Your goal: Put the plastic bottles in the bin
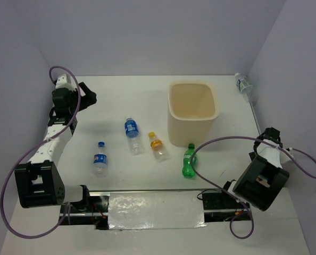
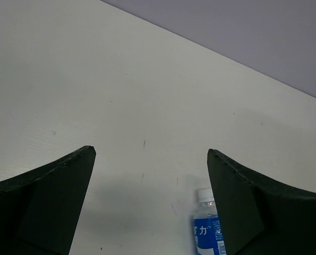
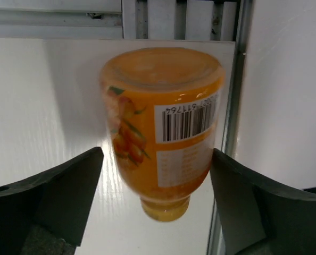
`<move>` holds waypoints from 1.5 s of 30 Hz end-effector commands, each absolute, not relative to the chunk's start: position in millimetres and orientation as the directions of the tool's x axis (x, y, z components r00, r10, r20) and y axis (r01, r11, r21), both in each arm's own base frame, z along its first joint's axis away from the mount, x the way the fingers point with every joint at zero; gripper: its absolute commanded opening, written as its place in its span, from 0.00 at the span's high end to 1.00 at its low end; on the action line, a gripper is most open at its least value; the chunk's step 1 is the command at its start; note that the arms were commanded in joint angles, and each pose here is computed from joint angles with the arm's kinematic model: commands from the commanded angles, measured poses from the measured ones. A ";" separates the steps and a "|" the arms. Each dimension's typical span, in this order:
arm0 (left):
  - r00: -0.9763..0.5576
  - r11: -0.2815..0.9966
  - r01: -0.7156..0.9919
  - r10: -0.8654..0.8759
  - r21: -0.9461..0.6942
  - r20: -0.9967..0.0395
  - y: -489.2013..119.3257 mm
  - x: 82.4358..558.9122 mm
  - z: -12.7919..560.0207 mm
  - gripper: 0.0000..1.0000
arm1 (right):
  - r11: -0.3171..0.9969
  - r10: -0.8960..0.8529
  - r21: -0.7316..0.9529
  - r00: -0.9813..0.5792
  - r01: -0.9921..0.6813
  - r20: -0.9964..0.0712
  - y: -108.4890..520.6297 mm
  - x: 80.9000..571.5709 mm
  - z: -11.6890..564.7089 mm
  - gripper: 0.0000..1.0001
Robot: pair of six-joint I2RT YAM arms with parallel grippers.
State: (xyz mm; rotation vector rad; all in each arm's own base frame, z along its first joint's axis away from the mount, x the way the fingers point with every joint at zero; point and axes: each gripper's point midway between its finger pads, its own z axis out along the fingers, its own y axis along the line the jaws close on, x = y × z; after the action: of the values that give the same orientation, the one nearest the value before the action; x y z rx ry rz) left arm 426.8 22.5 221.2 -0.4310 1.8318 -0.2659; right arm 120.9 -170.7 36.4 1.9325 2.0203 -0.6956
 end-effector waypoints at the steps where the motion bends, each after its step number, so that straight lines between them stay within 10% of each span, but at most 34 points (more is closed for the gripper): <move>1: -0.195 0.917 -0.158 -0.393 -0.367 -0.899 31.6 436.7 243.9 0.01 | -0.030 0.850 -0.105 -0.030 0.994 -0.525 -180.0 132.4 30.4 0.15; 11: -0.198 0.911 -0.154 -0.408 -0.383 -0.891 29.1 434.7 244.1 0.01 | 0.107 0.795 0.091 -0.030 0.990 -0.606 -186.0 165.1 62.9 0.78; 15: -0.195 0.904 -0.136 -0.425 -0.405 -0.884 24.2 429.3 247.6 0.01 | 0.378 0.693 0.295 -0.057 0.877 -0.719 -167.9 213.6 145.8 0.83; 26: -0.227 0.825 -0.220 -0.562 -0.520 -0.796 18.2 404.0 221.5 0.01 | 0.945 0.293 0.297 0.049 0.136 -0.955 -0.3 310.2 429.8 0.74; 45: -0.377 0.841 -0.347 -0.531 -0.416 -0.759 -10.6 376.3 169.4 0.01 | 0.956 0.171 0.209 -0.187 -0.205 -0.967 116.8 322.2 413.9 0.00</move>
State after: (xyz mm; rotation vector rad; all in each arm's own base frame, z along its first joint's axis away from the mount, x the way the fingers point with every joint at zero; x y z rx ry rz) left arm 376.5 -16.2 159.3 -0.6392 2.0330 -0.2694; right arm 351.8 116.2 367.4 0.0089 1.8353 0.2615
